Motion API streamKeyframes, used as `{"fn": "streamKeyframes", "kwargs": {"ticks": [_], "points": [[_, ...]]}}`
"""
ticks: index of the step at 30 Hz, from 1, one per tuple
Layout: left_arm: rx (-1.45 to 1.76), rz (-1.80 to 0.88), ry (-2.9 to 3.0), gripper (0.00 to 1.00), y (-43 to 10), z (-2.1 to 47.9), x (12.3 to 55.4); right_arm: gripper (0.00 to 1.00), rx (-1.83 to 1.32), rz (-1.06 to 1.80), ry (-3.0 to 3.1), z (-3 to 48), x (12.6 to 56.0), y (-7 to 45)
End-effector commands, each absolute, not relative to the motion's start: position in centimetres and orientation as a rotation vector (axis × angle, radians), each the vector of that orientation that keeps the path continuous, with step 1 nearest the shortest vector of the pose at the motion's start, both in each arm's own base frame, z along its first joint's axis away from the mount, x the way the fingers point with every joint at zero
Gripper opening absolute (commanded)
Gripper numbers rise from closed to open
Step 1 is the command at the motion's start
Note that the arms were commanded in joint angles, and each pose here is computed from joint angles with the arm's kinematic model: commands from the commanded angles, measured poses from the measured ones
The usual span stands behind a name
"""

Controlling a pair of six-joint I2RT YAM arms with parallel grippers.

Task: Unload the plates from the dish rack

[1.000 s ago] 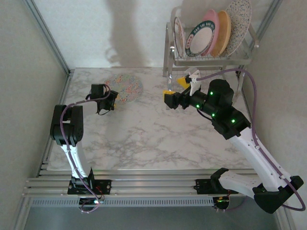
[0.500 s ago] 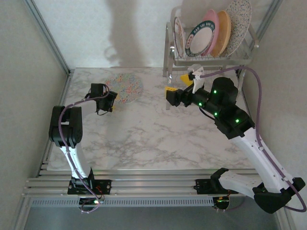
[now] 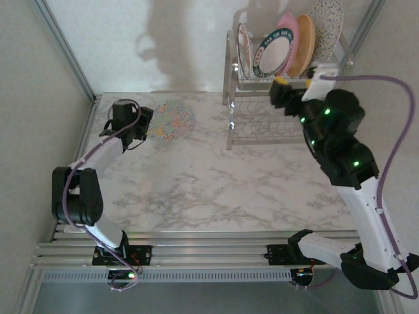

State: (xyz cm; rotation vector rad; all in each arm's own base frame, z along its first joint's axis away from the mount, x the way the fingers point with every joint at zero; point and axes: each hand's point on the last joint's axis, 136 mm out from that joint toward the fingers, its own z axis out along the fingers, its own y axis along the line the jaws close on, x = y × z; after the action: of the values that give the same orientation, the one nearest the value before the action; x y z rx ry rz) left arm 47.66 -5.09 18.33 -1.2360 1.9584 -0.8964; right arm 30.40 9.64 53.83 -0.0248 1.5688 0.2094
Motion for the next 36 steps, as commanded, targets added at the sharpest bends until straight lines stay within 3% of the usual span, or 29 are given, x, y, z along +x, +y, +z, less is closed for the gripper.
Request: {"fn": "streamKeyframes", "kwargs": {"ticks": [1,11,19,29,36], "points": [[-1.128,-0.931,1.882,0.69,-6.3,23.9,47.8,0.83,0.169,0.058,1.593,54.4,32.0,4.4],[-0.758,-1.034,1.842,0.71,-12.9,33.5,45.8,0.86,0.282,0.157,1.514,57.1,39.7,-1.5],[-0.445,-1.15,1.716,0.73,-16.9,40.5,42.1,0.86,0.249,0.188,1.515,55.7,44.7,-4.2],[-0.127,-1.248,1.455,0.75,-19.9,49.5,36.8,0.76,0.175,0.238,1.556,53.8,48.6,-4.1],[-0.088,-1.28,1.416,0.73,-21.0,51.1,36.3,0.66,0.17,0.203,1.584,52.8,50.3,-4.7]]}}
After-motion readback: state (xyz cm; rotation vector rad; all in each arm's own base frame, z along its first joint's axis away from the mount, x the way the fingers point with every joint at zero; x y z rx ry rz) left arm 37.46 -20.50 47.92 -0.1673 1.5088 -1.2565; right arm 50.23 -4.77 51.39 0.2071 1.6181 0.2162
